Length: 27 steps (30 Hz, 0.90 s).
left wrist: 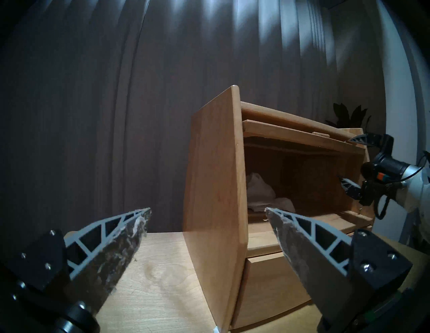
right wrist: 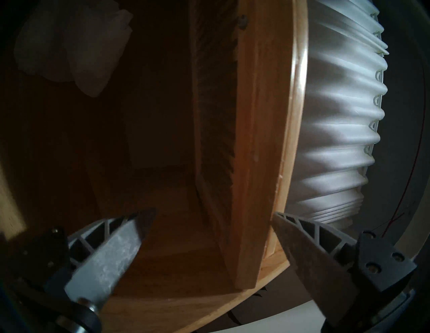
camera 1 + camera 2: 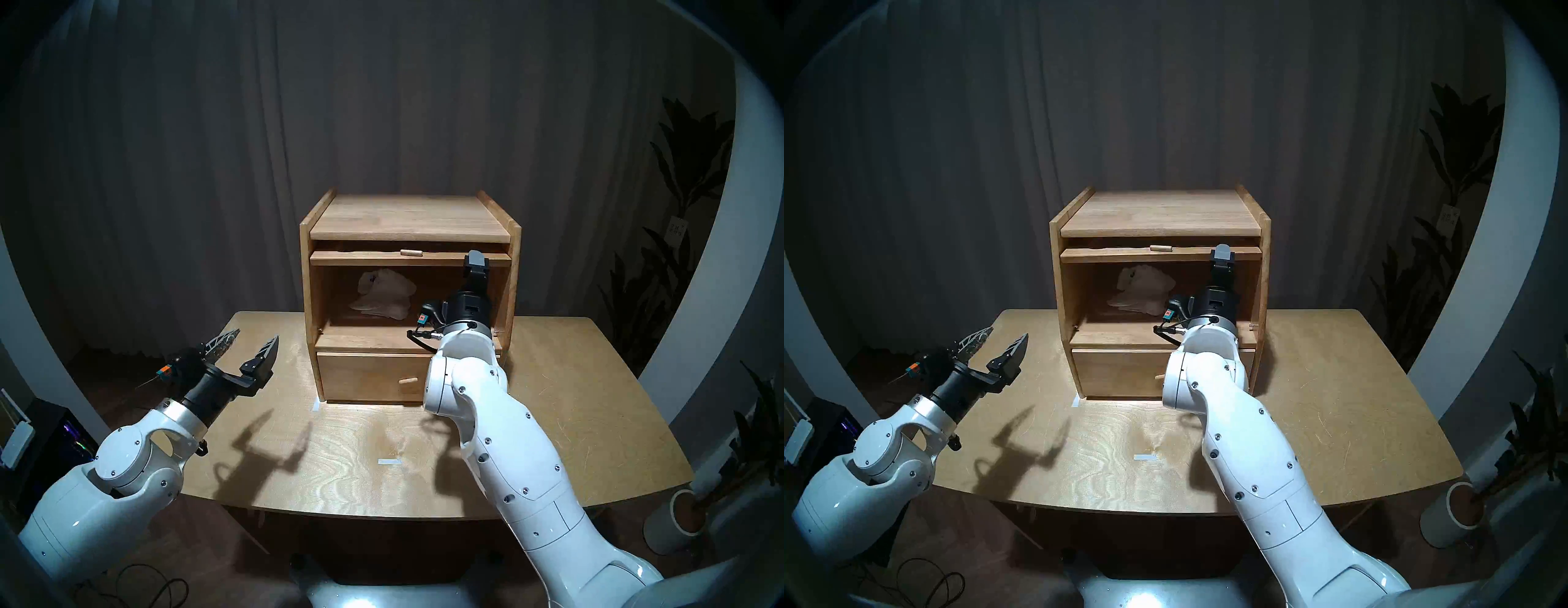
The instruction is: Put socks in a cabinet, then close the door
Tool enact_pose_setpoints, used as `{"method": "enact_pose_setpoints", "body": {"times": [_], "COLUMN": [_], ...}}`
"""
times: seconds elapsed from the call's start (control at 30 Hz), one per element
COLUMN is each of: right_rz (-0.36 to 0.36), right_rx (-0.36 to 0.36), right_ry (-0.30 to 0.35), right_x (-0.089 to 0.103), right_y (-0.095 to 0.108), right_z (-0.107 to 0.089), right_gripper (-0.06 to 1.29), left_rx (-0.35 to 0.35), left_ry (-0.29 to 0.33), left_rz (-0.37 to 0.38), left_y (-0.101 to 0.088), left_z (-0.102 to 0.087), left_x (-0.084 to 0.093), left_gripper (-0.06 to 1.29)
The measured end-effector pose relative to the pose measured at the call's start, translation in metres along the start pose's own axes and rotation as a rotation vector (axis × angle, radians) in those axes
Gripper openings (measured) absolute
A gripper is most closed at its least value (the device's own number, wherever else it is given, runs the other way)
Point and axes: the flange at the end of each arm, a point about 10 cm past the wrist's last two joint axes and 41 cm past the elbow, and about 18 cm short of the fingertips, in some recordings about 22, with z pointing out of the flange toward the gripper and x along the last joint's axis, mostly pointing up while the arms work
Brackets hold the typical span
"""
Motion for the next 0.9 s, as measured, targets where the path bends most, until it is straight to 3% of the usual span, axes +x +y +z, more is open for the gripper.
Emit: {"method": "enact_pose_setpoints", "body": {"times": [0.17,0.43,0.9], "right_rz": [0.01,0.075,0.144], "right_rx": [0.026,0.064,0.077], "right_ry": [0.011,0.08,0.104], "right_x": [0.01,0.021,-0.007], "right_y": [0.004,0.016,0.017], "right_z": [0.001,-0.006,0.004], "right_gripper": [1.25,1.25,1.25], "left_rx": [-0.047,-0.119,-0.163], "left_ry": [-0.005,-0.015,-0.01], "left_rz": [-0.034,-0.069,-0.091], "left_y": [-0.005,-0.014,-0.015], "left_z": [-0.004,-0.01,-0.012], "left_x": [0.002,0.002,0.005], "left_gripper": [1.26,1.26,1.26]}}
